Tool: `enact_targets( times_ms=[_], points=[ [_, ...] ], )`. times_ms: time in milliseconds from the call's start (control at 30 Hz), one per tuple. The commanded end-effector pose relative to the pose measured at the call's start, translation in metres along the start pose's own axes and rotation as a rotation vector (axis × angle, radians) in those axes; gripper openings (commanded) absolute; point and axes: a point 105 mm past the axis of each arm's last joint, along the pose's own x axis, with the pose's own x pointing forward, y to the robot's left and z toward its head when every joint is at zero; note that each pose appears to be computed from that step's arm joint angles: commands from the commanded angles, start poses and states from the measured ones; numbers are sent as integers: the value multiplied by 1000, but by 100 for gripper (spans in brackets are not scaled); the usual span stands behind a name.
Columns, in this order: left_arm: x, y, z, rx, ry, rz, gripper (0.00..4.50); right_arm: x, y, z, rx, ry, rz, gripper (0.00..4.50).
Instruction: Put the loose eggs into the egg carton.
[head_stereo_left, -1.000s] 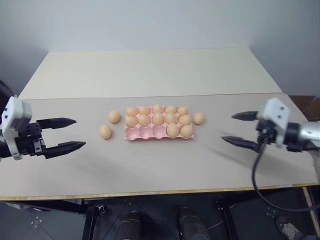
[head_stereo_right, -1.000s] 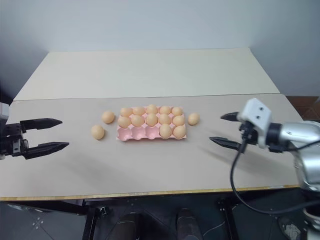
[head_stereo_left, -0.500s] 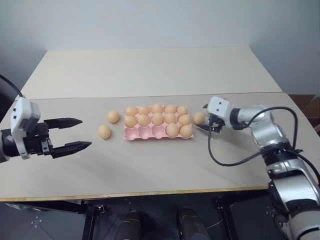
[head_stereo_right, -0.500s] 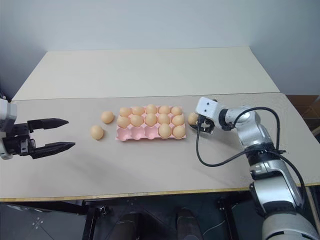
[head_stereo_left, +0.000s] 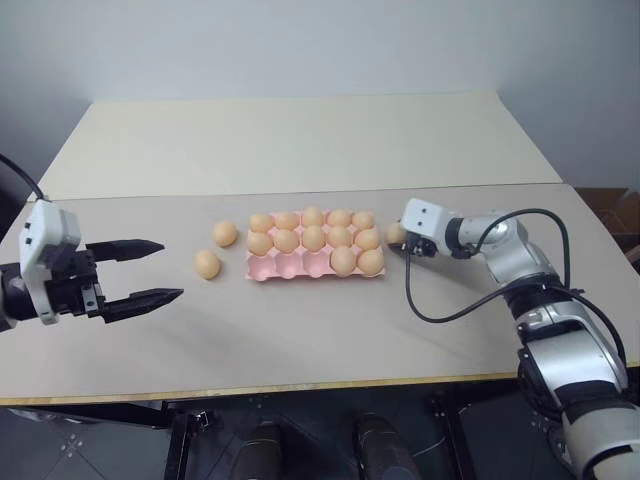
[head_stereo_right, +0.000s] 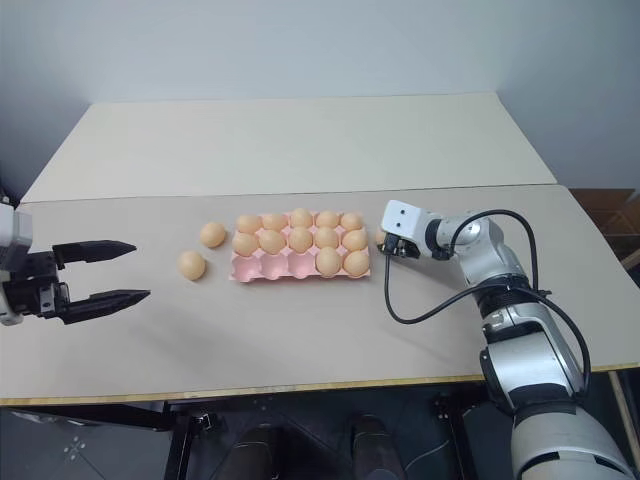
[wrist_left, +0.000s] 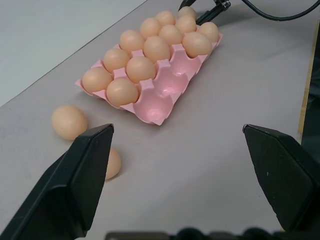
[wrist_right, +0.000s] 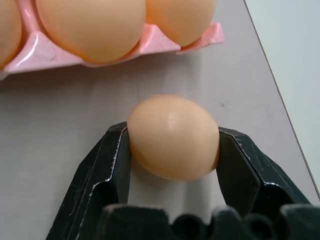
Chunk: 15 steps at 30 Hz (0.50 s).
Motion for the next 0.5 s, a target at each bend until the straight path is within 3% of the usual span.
enact_targets(
  times_ms=[33,100,267,400,500],
  points=[
    [-3,2,12,39,-34,16,450,-30,-29,9,-72,13,-118,239],
    [-3,3,14,36,-46,17,450,-38,-35,24,-83,-17,-158,239],
    [-2,5,16,22,-64,12,450,-35,-23,107,-84,-261,-150,239],
    [0,4,16,18,-59,6,450,-16,14,151,-52,-379,-38,239],
    [-1,4,17,20,-58,7,450,-1,39,163,-46,-390,25,239]
  ],
)
